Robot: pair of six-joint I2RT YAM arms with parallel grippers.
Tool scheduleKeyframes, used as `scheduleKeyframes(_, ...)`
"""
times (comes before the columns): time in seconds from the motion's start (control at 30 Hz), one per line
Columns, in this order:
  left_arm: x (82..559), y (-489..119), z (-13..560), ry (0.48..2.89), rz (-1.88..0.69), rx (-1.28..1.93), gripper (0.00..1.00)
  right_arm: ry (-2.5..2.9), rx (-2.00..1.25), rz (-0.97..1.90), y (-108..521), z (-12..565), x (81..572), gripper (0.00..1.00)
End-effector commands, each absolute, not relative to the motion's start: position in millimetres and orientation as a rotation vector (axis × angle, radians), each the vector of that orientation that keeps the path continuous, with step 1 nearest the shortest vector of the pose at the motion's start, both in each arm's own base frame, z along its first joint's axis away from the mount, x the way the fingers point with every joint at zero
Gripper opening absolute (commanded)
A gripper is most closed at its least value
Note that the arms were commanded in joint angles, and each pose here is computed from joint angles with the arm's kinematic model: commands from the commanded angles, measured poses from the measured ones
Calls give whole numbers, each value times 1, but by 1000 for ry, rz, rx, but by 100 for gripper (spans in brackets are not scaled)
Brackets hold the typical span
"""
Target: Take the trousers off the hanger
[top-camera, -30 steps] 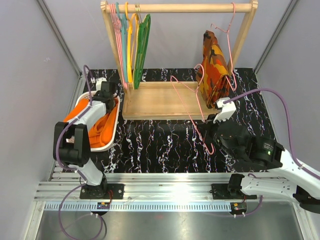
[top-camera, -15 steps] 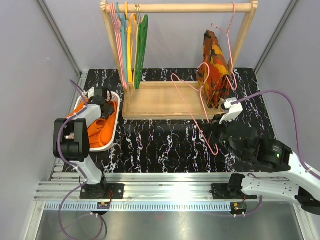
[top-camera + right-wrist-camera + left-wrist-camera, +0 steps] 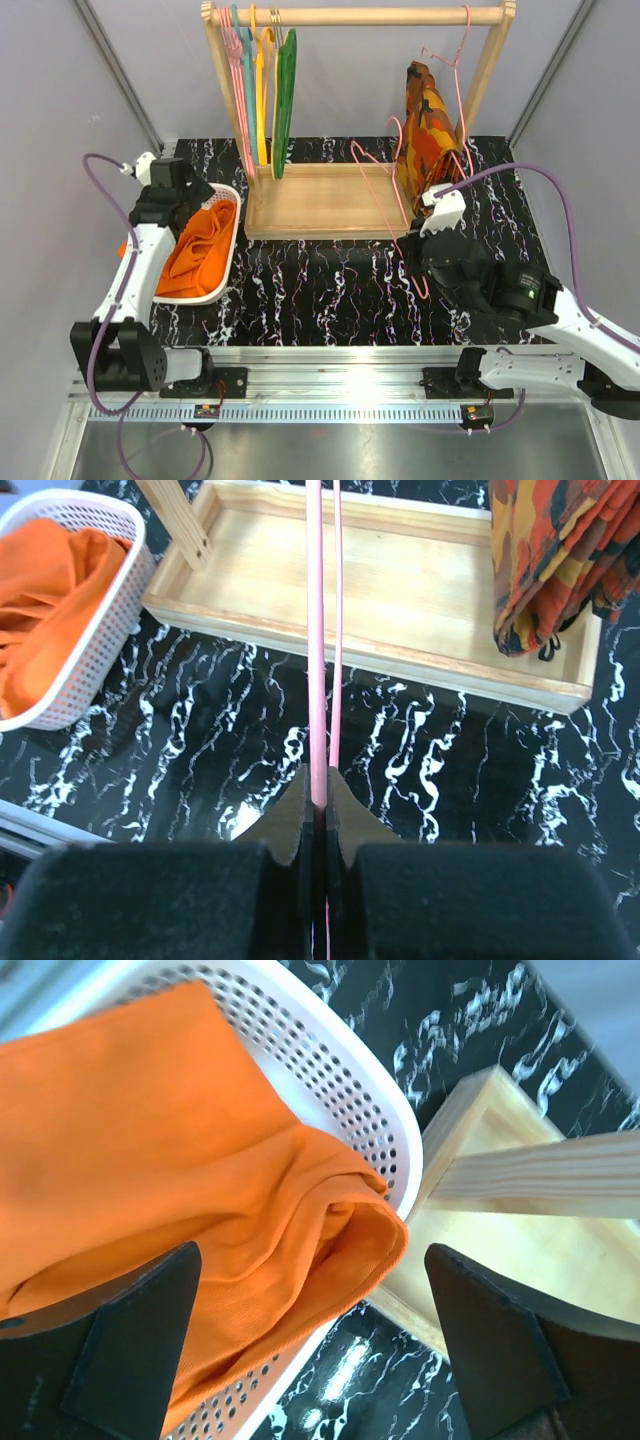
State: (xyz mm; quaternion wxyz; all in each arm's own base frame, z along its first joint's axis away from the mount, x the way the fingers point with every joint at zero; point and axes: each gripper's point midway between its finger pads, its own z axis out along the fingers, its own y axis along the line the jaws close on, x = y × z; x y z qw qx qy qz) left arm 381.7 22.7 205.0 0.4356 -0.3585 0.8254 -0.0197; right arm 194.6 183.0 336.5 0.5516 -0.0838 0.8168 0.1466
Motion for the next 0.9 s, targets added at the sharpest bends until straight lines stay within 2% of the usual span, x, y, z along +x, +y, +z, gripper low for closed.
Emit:
scheduleKeyframes(0.0, 342, 51, 191, 2019, 73, -1045, 93, 1885, -134, 326, 172, 359, 201, 0)
scheduleKeyframes(0.17, 314, 56, 140, 2008, 19, -1183, 82, 1883, -118, 318, 165, 365, 199, 0)
scheduleKeyframes(0.23, 301, 49, 106, 2077, 7, -1213, 77, 1879, -116, 319, 164, 369, 199, 0)
scheduleKeyframes(0.33, 285, 31, 66, 2134, -84, -1265, 75, 1883, -118, 318, 166, 368, 200, 0)
scheduleKeyframes(0.43, 280, 24, 56, 2096, -155, -1289, 74, 1890, -138, 337, 178, 361, 202, 0)
scheduleKeyframes(0.63, 283, 21, 93, 2055, -205, -1212, 77, 1961, -130, 271, 183, 337, 225, 0)
scheduleKeyframes(0.73, 284, 25, 142, 1980, -216, -1148, 97, 1957, -118, 241, 182, 346, 236, 0)
scheduleKeyframes(0.87, 267, 33, 207, 1900, -170, -1040, 99, 1930, -99, 218, 181, 365, 251, 0)
